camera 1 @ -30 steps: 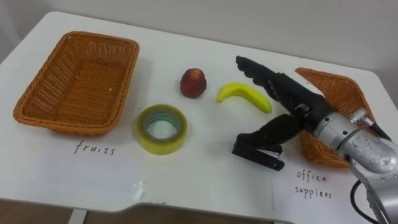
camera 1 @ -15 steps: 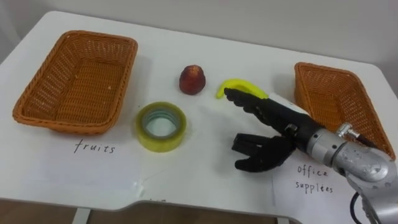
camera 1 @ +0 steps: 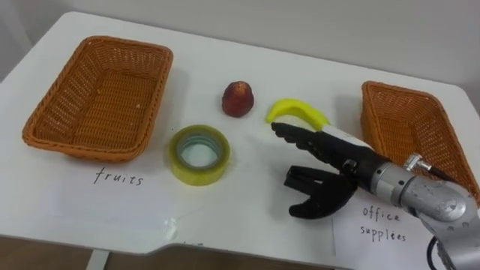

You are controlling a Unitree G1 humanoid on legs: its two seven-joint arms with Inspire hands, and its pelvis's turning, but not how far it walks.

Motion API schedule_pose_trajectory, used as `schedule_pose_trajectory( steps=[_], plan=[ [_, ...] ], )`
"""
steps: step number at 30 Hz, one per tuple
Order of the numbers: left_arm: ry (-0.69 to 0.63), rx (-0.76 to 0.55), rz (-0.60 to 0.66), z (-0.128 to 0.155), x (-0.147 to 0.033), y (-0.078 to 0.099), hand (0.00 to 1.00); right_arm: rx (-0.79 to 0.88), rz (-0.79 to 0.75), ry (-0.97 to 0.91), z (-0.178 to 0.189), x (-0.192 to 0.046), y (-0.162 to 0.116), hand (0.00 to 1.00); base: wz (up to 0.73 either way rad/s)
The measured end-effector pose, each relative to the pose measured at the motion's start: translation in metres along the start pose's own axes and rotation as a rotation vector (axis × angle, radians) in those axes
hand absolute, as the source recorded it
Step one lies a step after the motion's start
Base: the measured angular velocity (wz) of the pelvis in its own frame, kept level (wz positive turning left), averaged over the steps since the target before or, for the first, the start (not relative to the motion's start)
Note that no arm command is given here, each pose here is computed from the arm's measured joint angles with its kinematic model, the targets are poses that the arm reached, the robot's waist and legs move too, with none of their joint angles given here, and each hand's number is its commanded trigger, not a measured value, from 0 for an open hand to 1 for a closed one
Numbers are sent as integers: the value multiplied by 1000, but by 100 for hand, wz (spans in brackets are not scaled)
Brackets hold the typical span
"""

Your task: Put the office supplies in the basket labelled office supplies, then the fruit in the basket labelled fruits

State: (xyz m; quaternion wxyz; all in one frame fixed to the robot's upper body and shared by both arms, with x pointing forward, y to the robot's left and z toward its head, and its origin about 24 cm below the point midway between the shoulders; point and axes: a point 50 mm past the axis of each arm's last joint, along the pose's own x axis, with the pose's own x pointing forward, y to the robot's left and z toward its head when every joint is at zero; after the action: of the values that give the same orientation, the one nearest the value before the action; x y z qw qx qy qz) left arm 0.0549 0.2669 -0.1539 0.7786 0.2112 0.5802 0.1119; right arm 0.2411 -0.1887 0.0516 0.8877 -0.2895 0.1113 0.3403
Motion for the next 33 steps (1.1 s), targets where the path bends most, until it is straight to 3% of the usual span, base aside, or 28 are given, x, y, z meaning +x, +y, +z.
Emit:
schedule_pose_trajectory(
  steps=[33],
  plan=[
    [-21, -12, 2, 5, 0, 1, 0, -138, 19, 161, -16, -4, 13, 0, 0]
  ],
)
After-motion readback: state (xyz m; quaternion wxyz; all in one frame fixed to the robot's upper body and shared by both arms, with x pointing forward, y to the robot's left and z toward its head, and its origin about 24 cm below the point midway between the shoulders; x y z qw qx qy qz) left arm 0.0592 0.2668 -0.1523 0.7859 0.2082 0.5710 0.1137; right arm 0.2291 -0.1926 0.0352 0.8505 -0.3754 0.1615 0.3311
